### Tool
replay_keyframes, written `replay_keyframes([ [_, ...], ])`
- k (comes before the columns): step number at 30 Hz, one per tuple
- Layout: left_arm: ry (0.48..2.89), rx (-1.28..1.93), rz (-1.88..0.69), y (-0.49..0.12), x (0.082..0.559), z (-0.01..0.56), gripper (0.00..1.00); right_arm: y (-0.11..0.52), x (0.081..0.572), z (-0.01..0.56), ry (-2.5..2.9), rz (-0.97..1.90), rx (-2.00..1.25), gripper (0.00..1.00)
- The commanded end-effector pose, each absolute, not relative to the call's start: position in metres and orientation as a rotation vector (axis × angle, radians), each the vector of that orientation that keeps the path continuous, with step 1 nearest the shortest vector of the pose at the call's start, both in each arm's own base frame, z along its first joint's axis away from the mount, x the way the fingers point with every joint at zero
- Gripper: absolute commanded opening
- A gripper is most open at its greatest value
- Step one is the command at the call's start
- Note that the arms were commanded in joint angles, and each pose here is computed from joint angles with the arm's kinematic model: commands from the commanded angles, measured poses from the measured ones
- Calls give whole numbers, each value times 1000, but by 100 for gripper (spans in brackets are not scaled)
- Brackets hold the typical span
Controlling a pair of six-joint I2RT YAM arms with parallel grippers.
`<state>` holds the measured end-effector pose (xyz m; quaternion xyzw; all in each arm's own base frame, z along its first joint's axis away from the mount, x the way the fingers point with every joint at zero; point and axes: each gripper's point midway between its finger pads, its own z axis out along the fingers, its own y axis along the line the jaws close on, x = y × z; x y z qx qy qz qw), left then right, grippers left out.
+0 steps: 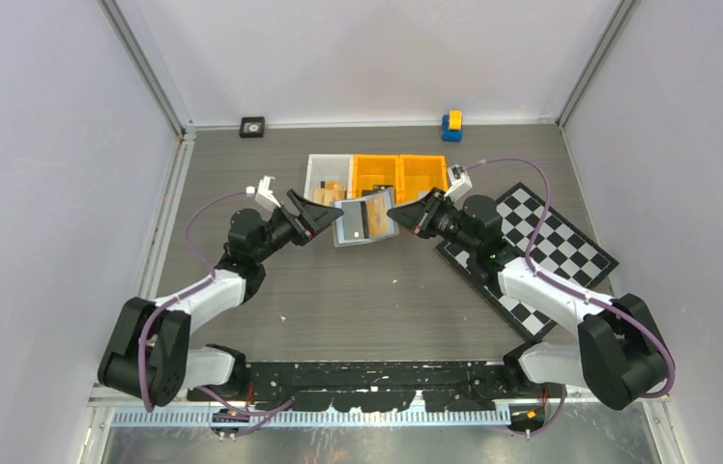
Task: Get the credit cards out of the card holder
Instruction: Remove the credit card from the card holder.
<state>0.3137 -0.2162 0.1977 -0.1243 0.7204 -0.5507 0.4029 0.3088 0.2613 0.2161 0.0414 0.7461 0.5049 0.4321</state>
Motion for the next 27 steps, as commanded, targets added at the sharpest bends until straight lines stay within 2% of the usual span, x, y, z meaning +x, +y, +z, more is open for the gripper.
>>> replay_keyframes([
  [1, 1805, -263, -1429, -225, 324, 206, 83, 264, 310, 242, 1760, 1324, 76, 1],
  [15, 1848, -237, -1466, -233, 327, 202, 12, 259, 316, 236, 1778, 1325, 116, 1],
  [17, 1846, -229, -1470, -234, 327, 203, 5, 257, 319, 233, 1790, 1310, 129, 3],
  [24, 1854, -224, -1493, -237, 327, 203, 2, 248, 324, 227, 1801, 1290, 178, 5],
  [25, 1857, -222, -1495, -237, 327, 203, 4, 247, 325, 228, 1799, 1296, 180, 5],
  [26, 1860, -221, -1499, -238, 327, 202, 11, 247, 324, 229, 1793, 1310, 179, 5],
  [27, 1864, -221, -1504, -238, 327, 202, 26, 247, 324, 230, 1787, 1322, 184, 5],
])
